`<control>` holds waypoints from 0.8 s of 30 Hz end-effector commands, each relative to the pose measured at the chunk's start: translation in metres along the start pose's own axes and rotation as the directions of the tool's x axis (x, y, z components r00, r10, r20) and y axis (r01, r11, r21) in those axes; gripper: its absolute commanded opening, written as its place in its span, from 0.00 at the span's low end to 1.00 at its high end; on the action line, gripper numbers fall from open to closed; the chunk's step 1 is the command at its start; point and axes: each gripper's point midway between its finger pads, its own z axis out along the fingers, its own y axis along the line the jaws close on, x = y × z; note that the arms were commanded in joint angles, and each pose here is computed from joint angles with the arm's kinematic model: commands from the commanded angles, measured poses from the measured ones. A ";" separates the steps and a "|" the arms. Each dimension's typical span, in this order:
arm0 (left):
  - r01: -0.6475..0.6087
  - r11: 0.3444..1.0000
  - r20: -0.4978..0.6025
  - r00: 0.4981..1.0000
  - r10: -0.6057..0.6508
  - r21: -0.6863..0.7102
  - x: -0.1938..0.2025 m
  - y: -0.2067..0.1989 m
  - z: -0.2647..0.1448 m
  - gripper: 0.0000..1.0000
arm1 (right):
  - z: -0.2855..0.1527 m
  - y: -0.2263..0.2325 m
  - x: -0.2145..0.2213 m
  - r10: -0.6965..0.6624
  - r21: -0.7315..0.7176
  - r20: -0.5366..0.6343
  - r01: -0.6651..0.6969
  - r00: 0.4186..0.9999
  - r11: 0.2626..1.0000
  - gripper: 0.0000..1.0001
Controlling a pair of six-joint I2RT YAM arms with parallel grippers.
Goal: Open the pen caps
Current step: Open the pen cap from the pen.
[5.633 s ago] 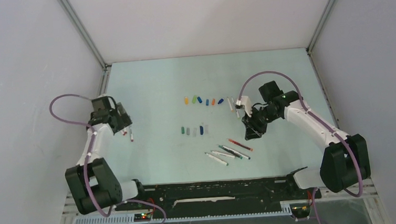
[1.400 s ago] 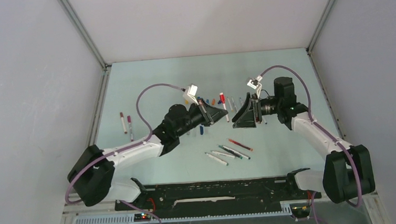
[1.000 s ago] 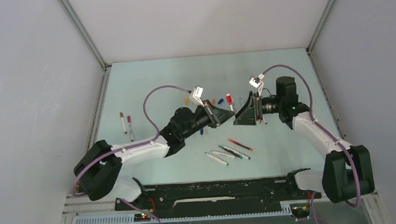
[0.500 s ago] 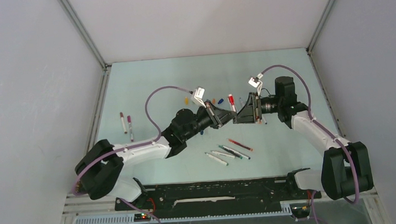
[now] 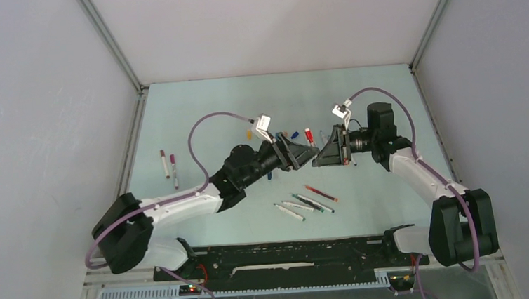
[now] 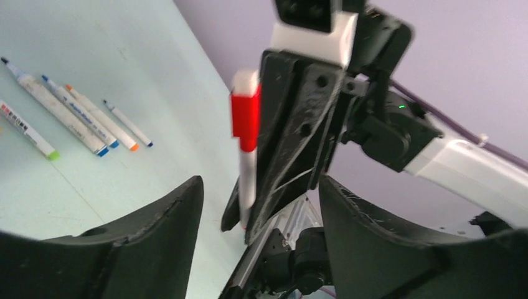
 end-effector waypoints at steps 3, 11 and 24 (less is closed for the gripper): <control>-0.123 0.990 0.118 0.986 0.115 0.063 -0.049 -0.034 -0.021 0.76 | -0.004 0.020 0.004 -0.106 -0.127 -0.030 0.101 0.994 0.987 0.00; -0.141 0.980 0.068 0.989 0.132 0.144 -0.048 -0.044 -0.014 0.76 | -0.005 0.026 0.008 -0.115 -0.179 -0.035 0.107 0.993 0.978 0.00; -0.118 0.979 0.048 0.993 0.112 0.167 -0.048 -0.048 0.003 0.58 | -0.004 0.020 0.008 -0.095 -0.164 -0.038 0.088 0.995 0.983 0.00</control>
